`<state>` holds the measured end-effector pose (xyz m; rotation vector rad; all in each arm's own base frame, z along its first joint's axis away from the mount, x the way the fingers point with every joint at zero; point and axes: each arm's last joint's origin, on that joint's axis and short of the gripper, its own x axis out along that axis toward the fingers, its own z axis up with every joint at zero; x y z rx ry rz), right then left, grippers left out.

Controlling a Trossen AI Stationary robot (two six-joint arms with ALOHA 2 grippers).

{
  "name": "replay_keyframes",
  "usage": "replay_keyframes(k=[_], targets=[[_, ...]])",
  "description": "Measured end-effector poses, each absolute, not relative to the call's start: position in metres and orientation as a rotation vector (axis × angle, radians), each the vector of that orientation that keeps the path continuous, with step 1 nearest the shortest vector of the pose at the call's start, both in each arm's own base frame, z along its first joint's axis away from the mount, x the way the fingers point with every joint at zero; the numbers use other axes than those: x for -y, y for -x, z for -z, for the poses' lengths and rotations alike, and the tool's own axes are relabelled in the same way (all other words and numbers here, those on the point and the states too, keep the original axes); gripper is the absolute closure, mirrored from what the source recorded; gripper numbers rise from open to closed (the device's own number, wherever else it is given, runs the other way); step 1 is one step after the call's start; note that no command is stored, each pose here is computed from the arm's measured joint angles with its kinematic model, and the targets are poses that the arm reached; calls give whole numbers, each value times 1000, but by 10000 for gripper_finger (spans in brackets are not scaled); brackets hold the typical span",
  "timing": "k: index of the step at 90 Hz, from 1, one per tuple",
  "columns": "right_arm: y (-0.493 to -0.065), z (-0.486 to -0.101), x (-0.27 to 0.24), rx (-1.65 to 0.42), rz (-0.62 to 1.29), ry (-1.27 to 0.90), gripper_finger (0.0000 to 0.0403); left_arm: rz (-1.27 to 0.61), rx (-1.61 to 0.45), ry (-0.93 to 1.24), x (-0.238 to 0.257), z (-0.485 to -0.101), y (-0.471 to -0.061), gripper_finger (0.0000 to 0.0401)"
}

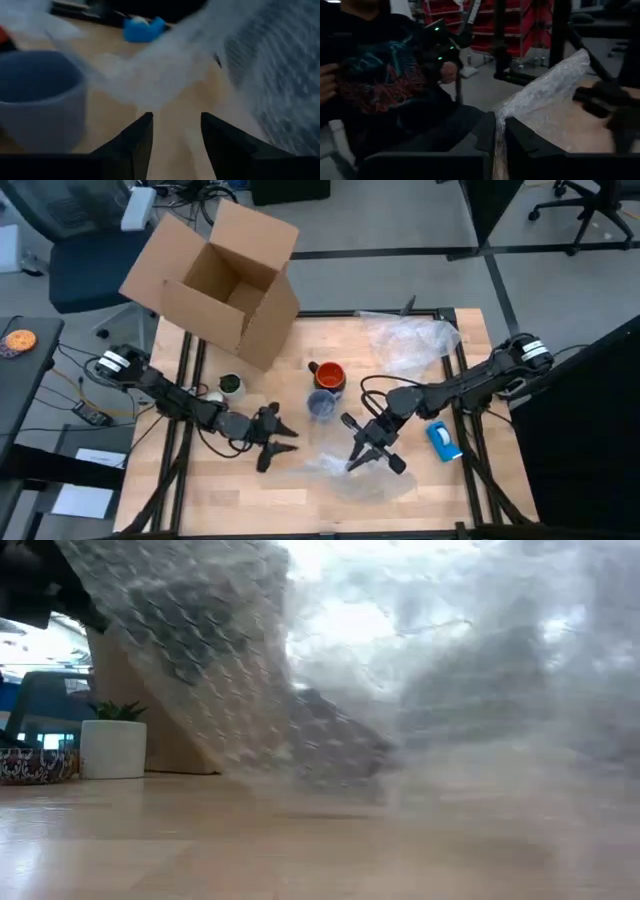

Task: Wrap mug
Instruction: Prepare the bubble wrap

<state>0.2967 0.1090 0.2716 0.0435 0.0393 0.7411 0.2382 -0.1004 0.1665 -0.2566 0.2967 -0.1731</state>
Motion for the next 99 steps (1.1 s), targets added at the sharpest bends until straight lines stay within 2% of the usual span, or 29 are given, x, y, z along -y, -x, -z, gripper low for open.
replay_keyframes(k=[12,42,72,86,99], targets=[[-292,-288,-104,60,-652,-16,403,217,-316,282,102,-165,-238,253],[-268,-311,-119,150,-379,111,403,275,-298,337,104,-169,-238,253],[-235,-316,-144,51,-105,283,403,284,-278,346,104,-171,-239,253],[-227,-318,-151,58,-94,296,403,372,-248,365,107,-176,-239,253],[-216,-324,-158,89,-136,308,403,375,-247,365,107,-176,-239,253]])
